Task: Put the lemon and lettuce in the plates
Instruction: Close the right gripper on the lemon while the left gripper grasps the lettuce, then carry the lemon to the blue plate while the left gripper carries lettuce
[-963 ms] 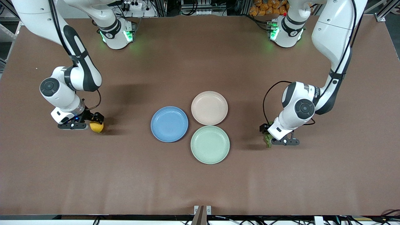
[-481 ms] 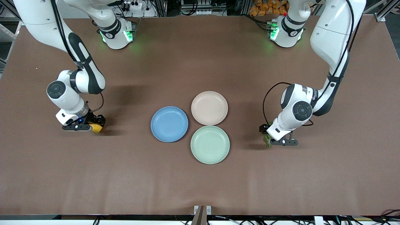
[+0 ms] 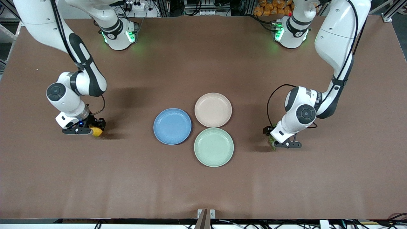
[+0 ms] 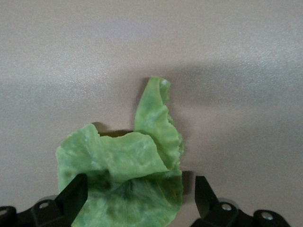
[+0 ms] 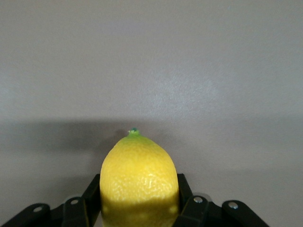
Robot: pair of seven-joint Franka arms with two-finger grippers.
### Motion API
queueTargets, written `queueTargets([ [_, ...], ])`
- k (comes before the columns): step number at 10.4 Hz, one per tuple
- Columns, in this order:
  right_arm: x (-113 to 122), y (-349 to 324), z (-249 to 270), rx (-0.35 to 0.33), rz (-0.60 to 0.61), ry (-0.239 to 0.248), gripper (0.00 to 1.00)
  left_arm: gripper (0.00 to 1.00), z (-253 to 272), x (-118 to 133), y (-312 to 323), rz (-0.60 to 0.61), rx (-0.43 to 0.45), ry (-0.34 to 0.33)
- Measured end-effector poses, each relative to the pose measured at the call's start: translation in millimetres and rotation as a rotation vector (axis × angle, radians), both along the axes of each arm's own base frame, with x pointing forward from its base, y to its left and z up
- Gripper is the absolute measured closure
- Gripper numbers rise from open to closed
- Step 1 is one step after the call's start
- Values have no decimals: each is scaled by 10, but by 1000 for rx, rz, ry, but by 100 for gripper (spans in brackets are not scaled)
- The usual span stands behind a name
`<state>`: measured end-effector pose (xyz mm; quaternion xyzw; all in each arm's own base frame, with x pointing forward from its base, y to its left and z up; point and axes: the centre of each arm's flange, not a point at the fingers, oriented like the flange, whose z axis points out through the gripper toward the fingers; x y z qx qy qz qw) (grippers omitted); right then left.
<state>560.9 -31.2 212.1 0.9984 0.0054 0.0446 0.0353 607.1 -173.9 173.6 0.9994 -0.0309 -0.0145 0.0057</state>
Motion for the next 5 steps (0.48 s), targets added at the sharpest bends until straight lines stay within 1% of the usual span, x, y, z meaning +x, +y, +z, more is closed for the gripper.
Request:
queueTargets([
  [1, 74, 24, 247, 10, -5, 51, 35, 1, -13, 1, 0, 0, -1, -1],
  [2, 152, 107, 546, 23, -7, 80, 35, 13, -21, 2, -2, 0, -2, -4],
  [3, 224, 286, 810, 38, -20, 72, 35, 26, -8, 16, 17, 2, 1, -8],
  [4, 279, 547, 979, 55, -50, 51, 35, 42, 18, 38, 41, 6, 1, -13],
  [5, 306, 850, 1048, 74, -92, 36, 35, 53, 40, 52, 65, 9, 3, -16],
])
